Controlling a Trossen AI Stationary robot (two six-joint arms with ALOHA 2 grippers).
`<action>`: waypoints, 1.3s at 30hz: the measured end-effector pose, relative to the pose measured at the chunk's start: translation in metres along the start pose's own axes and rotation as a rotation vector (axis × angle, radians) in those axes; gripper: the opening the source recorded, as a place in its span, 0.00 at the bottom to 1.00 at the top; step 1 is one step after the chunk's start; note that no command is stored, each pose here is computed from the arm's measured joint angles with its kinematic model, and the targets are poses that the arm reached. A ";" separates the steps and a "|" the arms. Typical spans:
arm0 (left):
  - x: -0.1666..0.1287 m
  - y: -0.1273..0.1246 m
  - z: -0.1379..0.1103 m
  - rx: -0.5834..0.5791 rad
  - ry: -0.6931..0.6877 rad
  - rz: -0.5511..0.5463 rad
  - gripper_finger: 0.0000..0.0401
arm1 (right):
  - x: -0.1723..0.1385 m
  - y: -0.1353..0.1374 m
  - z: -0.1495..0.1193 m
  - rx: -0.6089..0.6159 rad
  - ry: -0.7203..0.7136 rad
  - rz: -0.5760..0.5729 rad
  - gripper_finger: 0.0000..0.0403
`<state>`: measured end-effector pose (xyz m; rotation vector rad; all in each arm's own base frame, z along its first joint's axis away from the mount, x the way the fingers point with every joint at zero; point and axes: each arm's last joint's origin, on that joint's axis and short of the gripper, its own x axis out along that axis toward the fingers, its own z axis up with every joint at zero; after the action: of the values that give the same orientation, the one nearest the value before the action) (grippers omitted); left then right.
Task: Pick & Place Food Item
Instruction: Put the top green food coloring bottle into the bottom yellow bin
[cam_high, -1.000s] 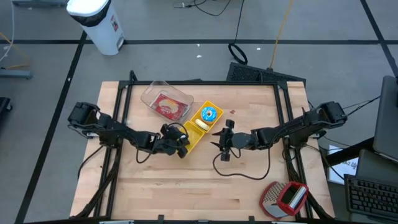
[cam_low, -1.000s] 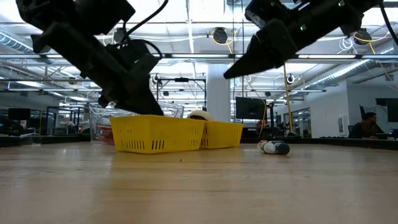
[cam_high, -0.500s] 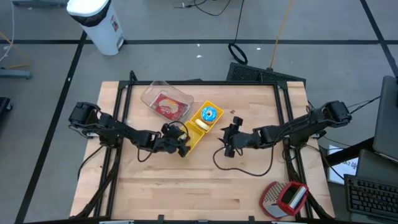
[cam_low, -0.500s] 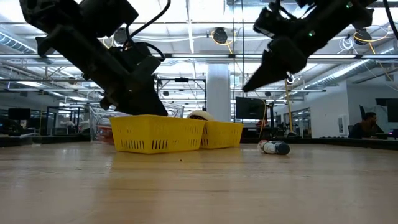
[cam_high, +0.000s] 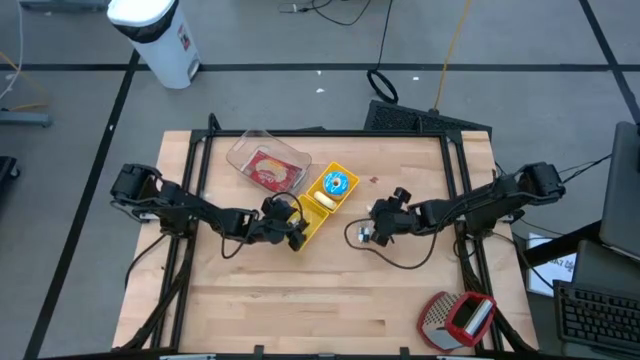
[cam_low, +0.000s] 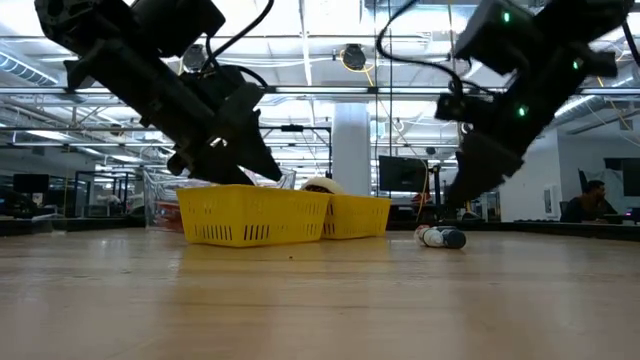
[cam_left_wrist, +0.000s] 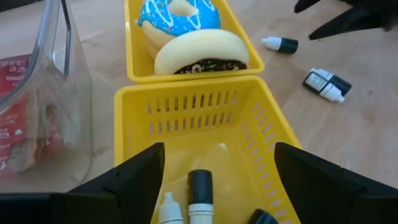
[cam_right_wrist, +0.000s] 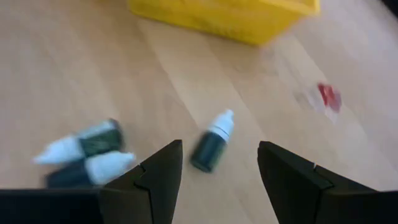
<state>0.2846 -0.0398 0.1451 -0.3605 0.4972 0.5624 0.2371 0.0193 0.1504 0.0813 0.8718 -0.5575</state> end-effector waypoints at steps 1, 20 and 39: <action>0.000 0.000 0.000 0.001 0.000 0.000 0.76 | 0.003 -0.003 -0.005 0.020 0.001 -0.004 0.50; 0.003 0.003 0.002 -0.010 0.000 0.011 0.77 | 0.025 -0.019 -0.039 0.140 -0.099 0.142 0.45; 0.002 0.003 0.003 -0.010 -0.001 0.009 0.77 | 0.040 -0.017 -0.048 0.118 -0.165 0.154 0.36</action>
<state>0.2854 -0.0350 0.1453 -0.3674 0.4959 0.5740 0.2156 0.0013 0.0918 0.2056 0.6659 -0.4641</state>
